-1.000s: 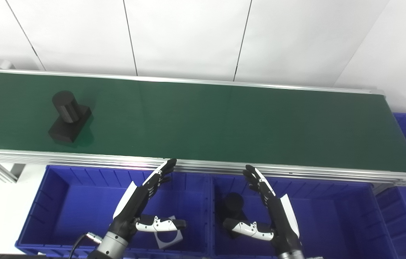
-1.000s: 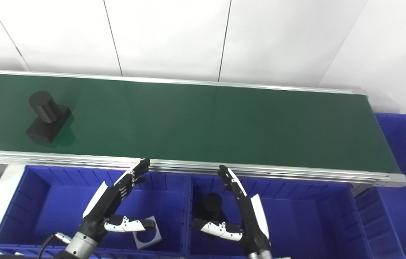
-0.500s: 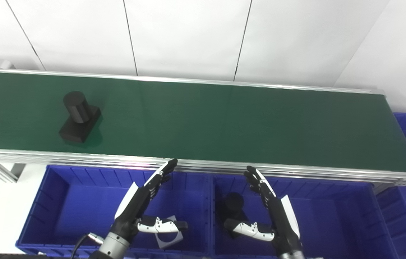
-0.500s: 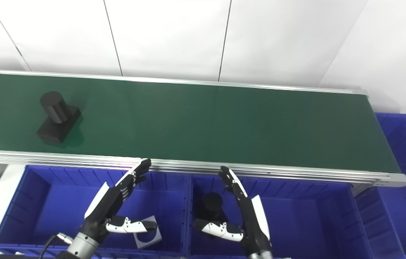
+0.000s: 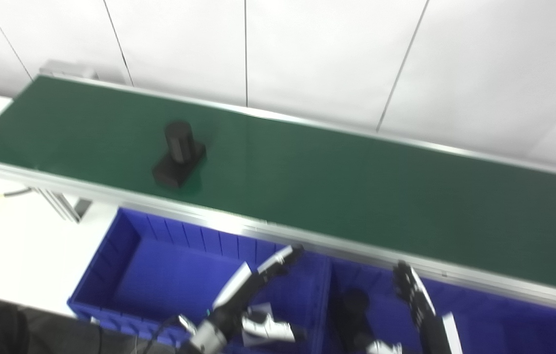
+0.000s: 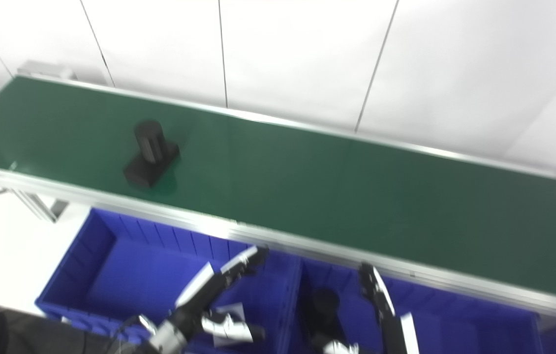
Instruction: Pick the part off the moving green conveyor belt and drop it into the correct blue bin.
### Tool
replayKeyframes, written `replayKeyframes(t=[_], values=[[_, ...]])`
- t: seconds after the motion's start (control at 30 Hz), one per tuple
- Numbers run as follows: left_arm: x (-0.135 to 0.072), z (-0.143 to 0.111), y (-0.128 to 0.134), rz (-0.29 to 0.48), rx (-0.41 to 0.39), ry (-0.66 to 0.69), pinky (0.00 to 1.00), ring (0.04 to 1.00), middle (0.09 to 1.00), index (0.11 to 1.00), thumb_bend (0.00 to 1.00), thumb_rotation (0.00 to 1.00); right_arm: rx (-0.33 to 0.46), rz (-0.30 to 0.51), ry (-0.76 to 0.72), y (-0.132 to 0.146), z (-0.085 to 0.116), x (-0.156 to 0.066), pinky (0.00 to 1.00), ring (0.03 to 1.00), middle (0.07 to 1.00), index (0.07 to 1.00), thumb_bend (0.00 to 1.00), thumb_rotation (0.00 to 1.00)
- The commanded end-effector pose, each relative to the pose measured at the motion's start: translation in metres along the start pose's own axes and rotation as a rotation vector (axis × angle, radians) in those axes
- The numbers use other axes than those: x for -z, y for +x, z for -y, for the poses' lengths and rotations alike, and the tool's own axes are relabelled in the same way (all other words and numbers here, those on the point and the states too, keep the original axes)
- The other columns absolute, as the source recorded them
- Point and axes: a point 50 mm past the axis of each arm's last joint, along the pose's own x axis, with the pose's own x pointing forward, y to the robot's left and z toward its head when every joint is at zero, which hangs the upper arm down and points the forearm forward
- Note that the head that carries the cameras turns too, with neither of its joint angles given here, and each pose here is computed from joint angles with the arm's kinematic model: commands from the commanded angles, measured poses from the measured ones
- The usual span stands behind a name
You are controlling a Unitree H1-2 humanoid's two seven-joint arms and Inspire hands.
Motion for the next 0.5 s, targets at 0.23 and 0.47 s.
replayKeyframes(t=[0.23, 0.47], values=[[-0.001, 0.002, 0.011, 0.050, -0.013, 0.009, 0.92, 0.940, 0.944, 0.921, 0.82, 0.36, 0.014, 0.081, 0.017, 0.004, 0.005, -0.003, 0.84, 0.893, 0.904, 0.935, 0.83, 0.22], [0.002, 0.004, 0.013, 0.044, -0.027, 0.013, 0.90, 0.927, 0.933, 0.904, 0.84, 0.37, 0.019, 0.104, 0.029, 0.005, 0.005, 0.001, 0.83, 0.891, 0.913, 0.931, 0.84, 0.21]])
